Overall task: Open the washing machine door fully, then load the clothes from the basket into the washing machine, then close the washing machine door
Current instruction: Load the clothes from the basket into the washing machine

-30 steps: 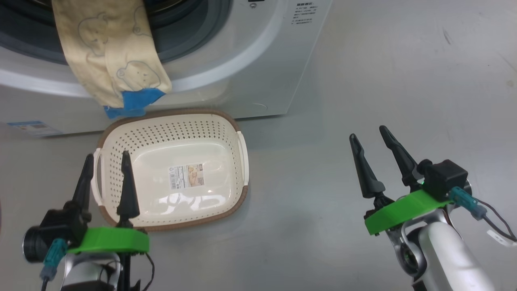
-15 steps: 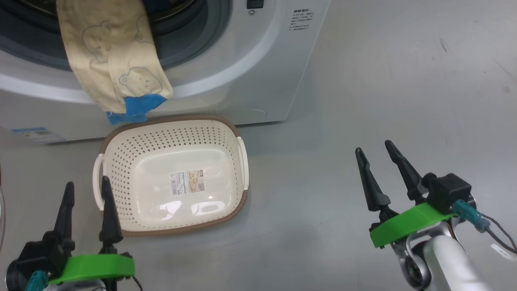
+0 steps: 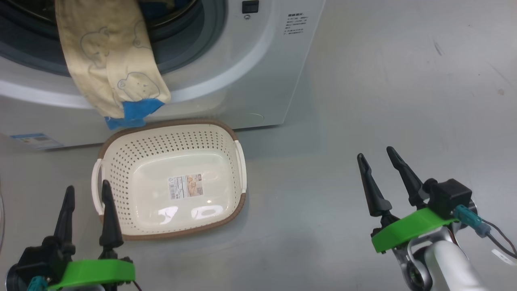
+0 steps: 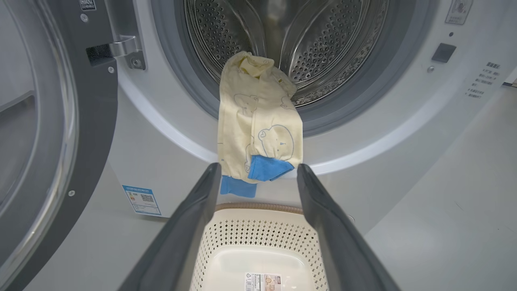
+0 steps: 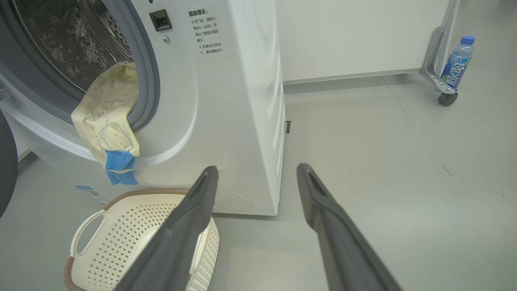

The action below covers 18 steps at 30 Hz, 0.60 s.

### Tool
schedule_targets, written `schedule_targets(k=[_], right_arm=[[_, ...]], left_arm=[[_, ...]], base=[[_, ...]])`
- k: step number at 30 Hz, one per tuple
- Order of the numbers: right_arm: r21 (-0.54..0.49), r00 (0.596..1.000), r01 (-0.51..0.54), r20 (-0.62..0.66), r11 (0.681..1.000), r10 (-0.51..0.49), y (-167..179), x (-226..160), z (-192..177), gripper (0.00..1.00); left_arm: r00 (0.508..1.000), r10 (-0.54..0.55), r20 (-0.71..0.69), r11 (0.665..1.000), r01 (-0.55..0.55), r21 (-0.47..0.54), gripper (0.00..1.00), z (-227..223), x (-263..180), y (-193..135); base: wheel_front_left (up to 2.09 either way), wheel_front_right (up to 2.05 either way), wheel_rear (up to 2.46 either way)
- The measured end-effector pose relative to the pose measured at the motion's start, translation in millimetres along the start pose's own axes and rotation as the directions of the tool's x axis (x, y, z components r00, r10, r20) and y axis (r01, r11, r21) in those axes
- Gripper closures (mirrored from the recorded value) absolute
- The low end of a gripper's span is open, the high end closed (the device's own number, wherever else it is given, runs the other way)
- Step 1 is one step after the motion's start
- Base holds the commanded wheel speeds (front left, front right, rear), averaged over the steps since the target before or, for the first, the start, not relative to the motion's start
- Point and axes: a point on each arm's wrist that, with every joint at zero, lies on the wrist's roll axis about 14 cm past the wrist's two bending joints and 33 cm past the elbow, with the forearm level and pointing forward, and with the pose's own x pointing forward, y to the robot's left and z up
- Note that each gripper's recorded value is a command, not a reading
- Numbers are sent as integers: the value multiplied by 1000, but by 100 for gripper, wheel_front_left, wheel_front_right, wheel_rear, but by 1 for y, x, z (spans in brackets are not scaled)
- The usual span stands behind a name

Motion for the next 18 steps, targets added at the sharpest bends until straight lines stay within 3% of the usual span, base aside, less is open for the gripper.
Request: schedule_targets(k=[10,18], right_arm=[[2,999,13,-30,1000,-13,-4,-1,-10,0],[1,998,30,-59,1000,-30,-10,2,-20,0]], left_arm=[[998,-9,-57,1000,9,-10,0,-21,5,-3],[997,-59,-49,998,58,-17,0,-28,44,-18]], base=[[0,0,0],[0,0,0]])
